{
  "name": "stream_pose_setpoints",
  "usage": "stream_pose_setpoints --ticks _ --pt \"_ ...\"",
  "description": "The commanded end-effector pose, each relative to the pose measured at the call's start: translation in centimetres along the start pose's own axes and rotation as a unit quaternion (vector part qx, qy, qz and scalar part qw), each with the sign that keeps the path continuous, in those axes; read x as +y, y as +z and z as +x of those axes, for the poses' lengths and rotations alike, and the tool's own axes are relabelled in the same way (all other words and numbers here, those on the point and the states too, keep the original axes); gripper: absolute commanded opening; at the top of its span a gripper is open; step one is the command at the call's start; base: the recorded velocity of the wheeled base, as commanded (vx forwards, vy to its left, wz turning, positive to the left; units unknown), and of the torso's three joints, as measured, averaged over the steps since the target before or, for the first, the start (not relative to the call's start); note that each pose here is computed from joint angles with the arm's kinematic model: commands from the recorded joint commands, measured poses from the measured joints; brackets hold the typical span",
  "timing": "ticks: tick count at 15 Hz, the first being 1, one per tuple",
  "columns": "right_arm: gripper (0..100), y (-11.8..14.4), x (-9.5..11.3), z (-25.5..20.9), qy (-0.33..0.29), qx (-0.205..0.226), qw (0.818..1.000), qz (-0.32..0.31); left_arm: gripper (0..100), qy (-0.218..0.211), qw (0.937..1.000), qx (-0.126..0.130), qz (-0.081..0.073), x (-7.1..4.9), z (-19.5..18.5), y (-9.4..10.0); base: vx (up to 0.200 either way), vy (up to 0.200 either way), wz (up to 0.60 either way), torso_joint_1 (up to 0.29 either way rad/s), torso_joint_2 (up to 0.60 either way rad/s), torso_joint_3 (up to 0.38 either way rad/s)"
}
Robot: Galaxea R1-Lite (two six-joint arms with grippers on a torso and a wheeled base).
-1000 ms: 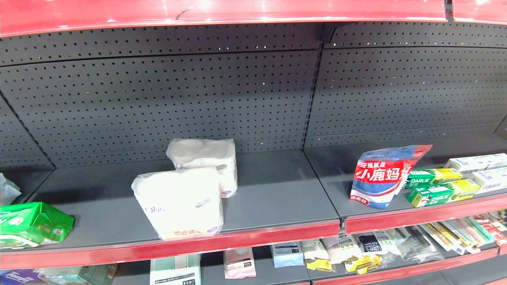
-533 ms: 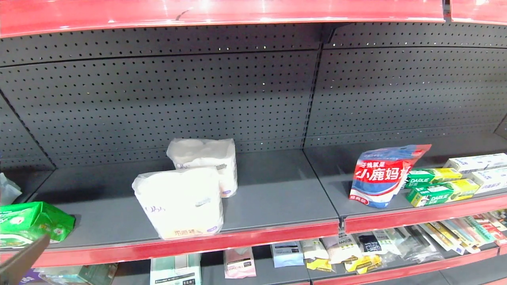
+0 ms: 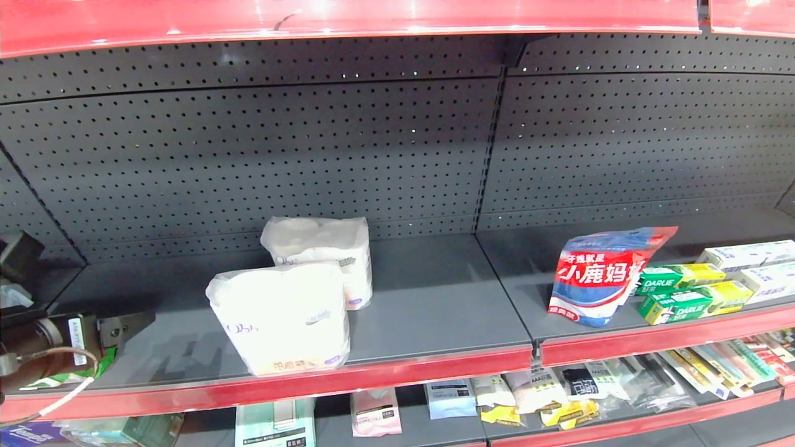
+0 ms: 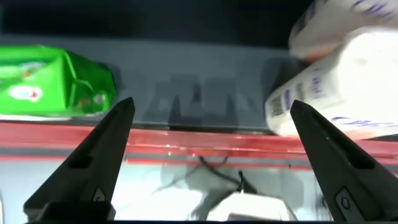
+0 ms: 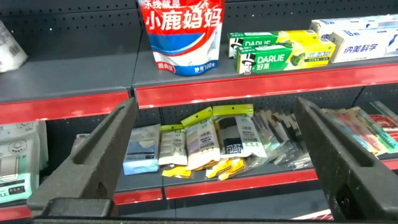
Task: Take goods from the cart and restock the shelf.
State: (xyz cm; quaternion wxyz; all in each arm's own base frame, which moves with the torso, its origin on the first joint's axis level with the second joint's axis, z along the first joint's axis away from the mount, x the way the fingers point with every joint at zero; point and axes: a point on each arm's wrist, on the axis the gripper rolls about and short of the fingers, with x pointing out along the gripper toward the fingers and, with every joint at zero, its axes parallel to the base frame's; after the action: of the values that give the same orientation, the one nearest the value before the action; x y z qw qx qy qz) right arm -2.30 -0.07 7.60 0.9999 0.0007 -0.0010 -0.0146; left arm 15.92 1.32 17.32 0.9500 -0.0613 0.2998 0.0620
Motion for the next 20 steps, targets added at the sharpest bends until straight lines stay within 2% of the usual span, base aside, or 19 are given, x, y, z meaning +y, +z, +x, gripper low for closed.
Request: stream_pose_setpoints --ticks 1,2,3,6,7,9,12,13,14,16,18,20 --pt "100 0.0 0.0 0.0 0.0 0.001 1.0 0.0 100 0.006 0.9987 0.05 0.001 0.0 2.4 -0.4 0.0 0.0 0.0 0.0 0.0 0.0" --pt "100 0.0 0.0 0.0 0.001 0.0 1.0 0.0 100 0.005 0.9986 0.052 0.001 0.0 2.6 -0.3 0.0 0.0 0.0 0.0 0.0 0.0" --pt "100 0.0 0.0 0.0 0.0 0.001 1.0 0.0 100 0.004 0.9986 0.05 0.012 -0.1 3.6 -0.2 0.0 0.0 0.0 0.0 0.0 0.0" --pt "100 0.0 0.0 0.0 0.0 0.0 1.0 0.0 100 0.003 0.9982 0.053 0.028 -0.1 4.9 -0.4 0.0 0.0 0.0 0.0 0.0 0.0" --pt "100 0.0 0.0 0.0 0.0 0.001 1.0 0.0 100 0.003 0.9978 0.06 0.029 -0.1 5.3 -0.5 0.0 0.0 0.0 0.0 0.0 0.0" --pt "100 0.0 0.0 0.0 -0.001 0.0 1.0 0.0 100 -0.004 0.9957 0.088 0.03 -0.1 6.8 -1.0 0.0 0.0 0.0 0.0 0.0 0.0" --pt "100 0.0 0.0 0.0 -0.001 0.001 1.0 0.0 100 -0.006 0.9951 0.094 0.03 -0.1 8.5 -1.3 0.0 0.0 0.0 0.0 0.0 0.0" --pt "100 0.0 0.0 0.0 0.001 0.001 1.0 0.0 100 -0.005 0.9937 0.108 0.031 -0.1 9.1 -1.7 0.0 0.0 0.0 0.0 0.0 0.0" --pt "100 0.0 0.0 0.0 0.001 0.002 1.0 0.0 100 -0.005 0.9933 0.111 0.032 -0.1 9.5 -1.9 0.0 0.0 0.0 0.0 0.0 0.0" --pt "100 0.0 0.0 0.0 0.0 0.0 1.0 0.0 100 -0.009 0.9931 0.111 0.036 -0.4 10.9 -2.1 0.0 0.0 0.0 0.0 0.0 0.0" --pt "100 0.0 0.0 0.0 -0.001 0.001 1.0 0.0 100 -0.014 0.9945 0.096 0.039 -0.7 12.0 -2.0 0.0 0.0 0.0 0.0 0.0 0.0" --pt "100 0.0 0.0 0.0 0.0 0.001 1.0 0.0 100 -0.015 0.9932 0.101 0.055 -0.7 12.8 -2.3 0.0 0.0 0.0 0.0 0.0 0.0"
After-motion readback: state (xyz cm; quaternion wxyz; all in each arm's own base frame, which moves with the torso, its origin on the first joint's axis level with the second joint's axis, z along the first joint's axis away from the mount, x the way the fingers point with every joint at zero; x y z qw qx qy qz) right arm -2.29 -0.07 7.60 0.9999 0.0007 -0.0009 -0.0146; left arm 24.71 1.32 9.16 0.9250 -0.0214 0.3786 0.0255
